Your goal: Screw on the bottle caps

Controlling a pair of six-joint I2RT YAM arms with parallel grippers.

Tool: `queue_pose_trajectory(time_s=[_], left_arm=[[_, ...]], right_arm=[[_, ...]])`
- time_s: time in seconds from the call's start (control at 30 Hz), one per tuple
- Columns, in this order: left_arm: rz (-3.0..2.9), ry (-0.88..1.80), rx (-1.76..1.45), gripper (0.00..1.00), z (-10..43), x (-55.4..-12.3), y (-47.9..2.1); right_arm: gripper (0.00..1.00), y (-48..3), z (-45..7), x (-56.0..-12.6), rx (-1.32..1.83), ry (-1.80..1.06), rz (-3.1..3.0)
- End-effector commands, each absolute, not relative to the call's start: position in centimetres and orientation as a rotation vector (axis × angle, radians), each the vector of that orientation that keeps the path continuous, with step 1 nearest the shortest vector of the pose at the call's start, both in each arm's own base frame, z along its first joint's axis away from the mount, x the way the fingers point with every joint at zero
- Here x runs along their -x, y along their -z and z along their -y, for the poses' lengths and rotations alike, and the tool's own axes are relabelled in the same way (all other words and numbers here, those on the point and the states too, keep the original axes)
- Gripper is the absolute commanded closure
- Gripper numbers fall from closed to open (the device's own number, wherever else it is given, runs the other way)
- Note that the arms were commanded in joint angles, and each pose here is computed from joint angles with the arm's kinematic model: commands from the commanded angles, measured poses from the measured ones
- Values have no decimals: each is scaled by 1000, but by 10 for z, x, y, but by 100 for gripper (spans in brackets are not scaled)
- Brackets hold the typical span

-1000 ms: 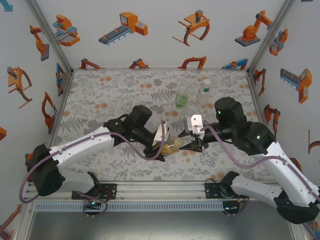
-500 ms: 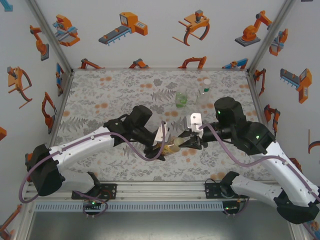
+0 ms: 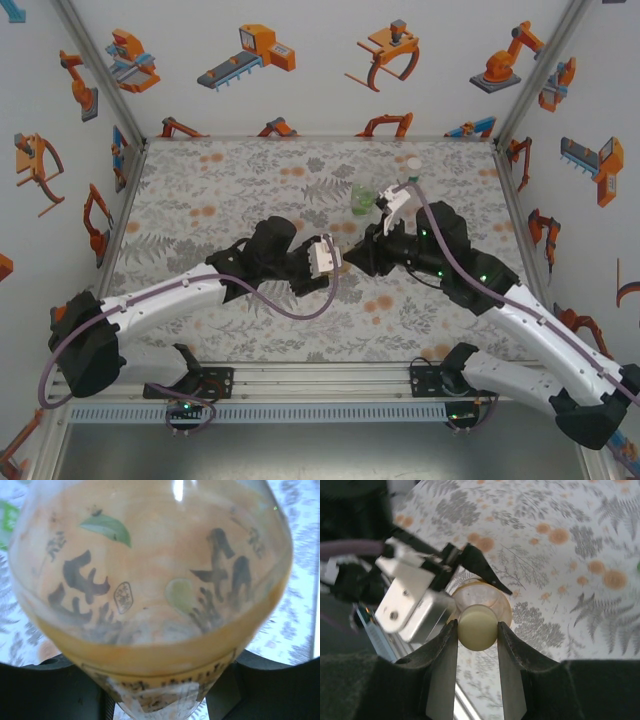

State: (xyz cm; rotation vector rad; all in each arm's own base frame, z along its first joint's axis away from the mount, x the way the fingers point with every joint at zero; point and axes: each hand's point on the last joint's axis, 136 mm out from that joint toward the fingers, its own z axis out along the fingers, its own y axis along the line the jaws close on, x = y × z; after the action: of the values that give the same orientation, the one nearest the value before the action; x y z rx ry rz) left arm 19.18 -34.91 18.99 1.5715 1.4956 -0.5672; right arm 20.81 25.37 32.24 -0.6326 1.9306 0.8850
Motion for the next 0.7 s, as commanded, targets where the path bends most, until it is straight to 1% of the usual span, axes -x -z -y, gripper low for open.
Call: queue_pose_trajectory(time_s=[0.0, 0.1, 0.27, 0.47, 0.63, 0.67], left_arm=[[-1428, 454, -1393, 100, 349, -218, -229], [-1434, 429, -1371, 100, 349, -224, -229], [-1447, 380, -1323, 100, 346, -233, -232], [-1440, 359, -1307, 100, 345, -237, -235], [-1425, 371, -1326, 100, 347, -234, -235], [-1422, 378, -1337, 100, 349, -233, -234]], right_arm=[[100, -315, -221, -246, 105, -807, -2064], [100, -296, -203, -252, -139, -752, -2155], [100, -281, -202, -250, -334, -824, -2204], [100, -274, -197, -254, -377, -821, -2187], [100, -275, -203, -259, -342, -832, -2176], [99, -277, -206, -260, -332, -846, -2167]])
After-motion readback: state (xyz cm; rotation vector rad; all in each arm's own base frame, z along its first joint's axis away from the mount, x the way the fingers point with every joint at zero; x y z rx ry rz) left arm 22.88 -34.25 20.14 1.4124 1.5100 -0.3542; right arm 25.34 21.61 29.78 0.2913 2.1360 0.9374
